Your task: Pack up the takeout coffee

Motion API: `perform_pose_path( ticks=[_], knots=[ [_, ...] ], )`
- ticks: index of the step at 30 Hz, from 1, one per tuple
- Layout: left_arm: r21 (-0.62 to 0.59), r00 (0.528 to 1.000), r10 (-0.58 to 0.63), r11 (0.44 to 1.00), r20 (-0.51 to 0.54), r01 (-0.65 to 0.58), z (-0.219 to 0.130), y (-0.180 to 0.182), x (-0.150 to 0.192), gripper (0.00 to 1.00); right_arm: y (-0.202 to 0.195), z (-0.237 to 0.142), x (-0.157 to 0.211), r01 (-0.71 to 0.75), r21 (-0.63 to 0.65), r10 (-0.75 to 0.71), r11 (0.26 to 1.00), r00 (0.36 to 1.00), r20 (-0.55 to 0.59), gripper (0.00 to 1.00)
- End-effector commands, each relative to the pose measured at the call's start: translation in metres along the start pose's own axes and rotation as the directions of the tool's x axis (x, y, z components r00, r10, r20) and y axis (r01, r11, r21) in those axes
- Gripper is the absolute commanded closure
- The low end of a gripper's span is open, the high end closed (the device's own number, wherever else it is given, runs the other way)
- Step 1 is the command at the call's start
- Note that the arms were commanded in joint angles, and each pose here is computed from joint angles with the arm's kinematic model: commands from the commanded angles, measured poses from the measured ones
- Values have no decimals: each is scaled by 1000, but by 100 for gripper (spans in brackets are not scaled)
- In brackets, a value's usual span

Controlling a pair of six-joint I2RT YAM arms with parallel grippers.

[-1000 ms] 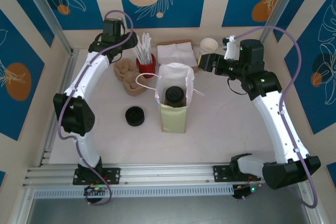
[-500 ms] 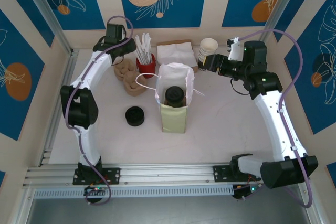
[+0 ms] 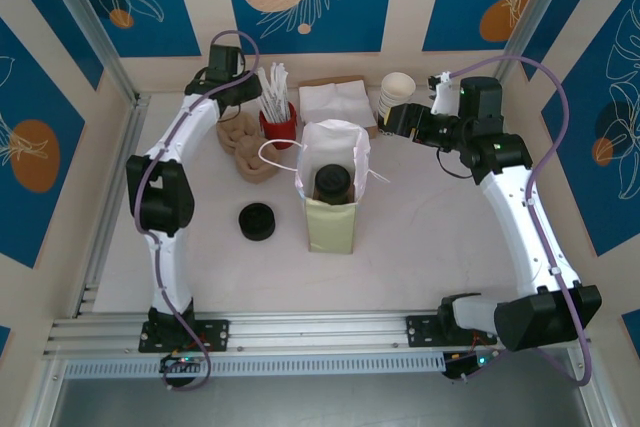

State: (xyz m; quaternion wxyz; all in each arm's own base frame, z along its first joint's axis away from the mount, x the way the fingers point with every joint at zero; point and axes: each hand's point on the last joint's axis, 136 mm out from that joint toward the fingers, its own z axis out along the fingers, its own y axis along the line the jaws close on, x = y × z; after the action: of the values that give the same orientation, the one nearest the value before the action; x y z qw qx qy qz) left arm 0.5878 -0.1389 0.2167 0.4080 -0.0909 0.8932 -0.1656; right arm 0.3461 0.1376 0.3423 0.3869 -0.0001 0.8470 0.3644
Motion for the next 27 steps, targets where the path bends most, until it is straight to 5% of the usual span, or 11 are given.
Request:
perform_pose_path(
  ticks=[1, 14, 27],
  knots=[
    [22, 1000, -5, 1000, 10, 4, 5, -1, -9, 75, -1, 3, -1, -7, -17, 7, 1000, 1000, -3, 43],
    [-7, 1000, -2, 1000, -7, 2, 27, 6, -7, 77, -3, 6, -3, -18, -24, 18, 1000, 1000, -8, 44],
    [4, 1000, 8, 1000, 13, -8, 10, -2, -13, 92, -3, 4, -5, -17, -27, 17, 999, 1000, -5, 43]
  ],
)
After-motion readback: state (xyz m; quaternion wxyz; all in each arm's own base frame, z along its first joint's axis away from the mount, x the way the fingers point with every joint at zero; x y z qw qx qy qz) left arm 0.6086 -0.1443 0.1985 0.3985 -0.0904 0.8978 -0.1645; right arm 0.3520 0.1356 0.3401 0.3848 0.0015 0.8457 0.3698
